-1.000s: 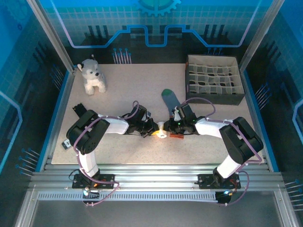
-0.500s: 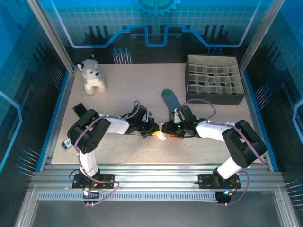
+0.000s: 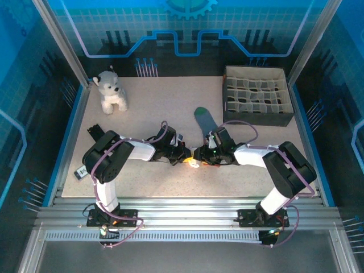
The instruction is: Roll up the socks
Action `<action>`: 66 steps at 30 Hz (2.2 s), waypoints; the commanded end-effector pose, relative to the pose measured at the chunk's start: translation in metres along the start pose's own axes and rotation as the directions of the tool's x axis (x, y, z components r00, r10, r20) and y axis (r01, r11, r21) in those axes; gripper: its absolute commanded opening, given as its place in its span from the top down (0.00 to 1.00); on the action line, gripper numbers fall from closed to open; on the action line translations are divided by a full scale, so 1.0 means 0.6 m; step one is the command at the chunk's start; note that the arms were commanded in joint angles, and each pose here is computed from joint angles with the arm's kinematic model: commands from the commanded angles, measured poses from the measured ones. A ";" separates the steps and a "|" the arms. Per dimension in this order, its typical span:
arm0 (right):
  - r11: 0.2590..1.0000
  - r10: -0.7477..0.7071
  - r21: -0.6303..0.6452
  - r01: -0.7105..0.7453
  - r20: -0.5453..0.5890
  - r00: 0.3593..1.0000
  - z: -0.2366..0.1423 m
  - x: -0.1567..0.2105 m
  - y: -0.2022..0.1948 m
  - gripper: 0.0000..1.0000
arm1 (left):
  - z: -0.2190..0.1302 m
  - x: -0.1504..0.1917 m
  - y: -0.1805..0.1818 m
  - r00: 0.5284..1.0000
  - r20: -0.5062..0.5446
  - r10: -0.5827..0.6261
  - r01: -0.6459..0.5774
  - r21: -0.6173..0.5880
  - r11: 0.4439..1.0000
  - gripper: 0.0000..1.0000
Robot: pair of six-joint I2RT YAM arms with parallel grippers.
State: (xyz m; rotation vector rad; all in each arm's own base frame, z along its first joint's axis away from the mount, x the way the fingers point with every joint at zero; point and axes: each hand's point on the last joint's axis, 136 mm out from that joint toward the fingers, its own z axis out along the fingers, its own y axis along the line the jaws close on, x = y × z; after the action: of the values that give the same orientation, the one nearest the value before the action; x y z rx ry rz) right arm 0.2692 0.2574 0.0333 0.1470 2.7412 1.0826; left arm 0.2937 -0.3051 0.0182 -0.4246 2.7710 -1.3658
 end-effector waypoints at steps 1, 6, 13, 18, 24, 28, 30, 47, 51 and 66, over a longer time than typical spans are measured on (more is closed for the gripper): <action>1.000 -0.015 0.022 0.017 -0.098 0.995 0.024 0.036 0.007 0.69 | 0.022 0.042 0.099 0.993 -0.058 -0.106 0.095 -0.172 0.981 1.00; 0.989 -0.041 0.134 0.058 -0.123 0.992 0.016 0.041 -0.006 0.95 | 0.008 0.044 0.091 0.994 -0.060 -0.088 0.076 -0.183 0.980 0.99; 0.916 -0.157 0.338 0.216 -0.192 0.969 -0.017 0.029 -0.012 1.00 | -0.032 0.038 0.062 0.998 -0.055 -0.033 0.022 -0.201 0.979 0.90; 0.871 -0.195 0.403 0.281 -0.241 0.951 -0.022 0.025 -0.012 1.00 | -0.053 0.031 0.051 0.999 -0.041 -0.027 0.019 -0.188 0.982 0.85; 0.816 -0.241 0.456 0.354 -0.287 0.927 -0.020 0.028 -0.006 1.00 | -0.079 0.023 0.046 0.999 -0.005 -0.040 0.039 -0.150 0.988 0.83; 0.787 -0.263 0.477 0.391 -0.314 0.912 -0.016 0.031 -0.003 0.98 | -0.091 0.019 0.037 0.998 0.030 -0.047 0.050 -0.096 0.994 0.82; 0.788 -0.260 0.476 0.390 -0.318 0.912 -0.012 0.033 -0.003 0.95 | -0.090 0.013 0.026 0.997 0.052 -0.051 0.053 -0.046 0.998 0.82; 0.833 -0.245 0.419 0.361 -0.307 0.920 0.010 0.043 0.004 0.64 | -0.020 0.021 0.042 0.988 0.040 -0.149 0.147 0.054 0.988 0.92; 0.835 -0.242 0.415 0.361 -0.313 0.919 0.016 0.045 0.002 0.60 | -0.019 0.025 0.056 0.987 0.040 -0.155 0.154 0.035 0.987 0.95; 0.786 -0.185 0.504 0.358 -0.360 0.914 0.031 0.052 -0.039 0.57 | -0.040 0.044 0.076 0.992 0.031 -0.120 0.122 -0.065 0.990 1.00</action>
State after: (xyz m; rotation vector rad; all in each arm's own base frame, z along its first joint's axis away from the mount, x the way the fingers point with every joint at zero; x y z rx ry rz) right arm 0.2590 0.2715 0.0344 -0.3618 3.0259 0.3608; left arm 0.2809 -0.2799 0.0174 -0.6044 2.6776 -1.4080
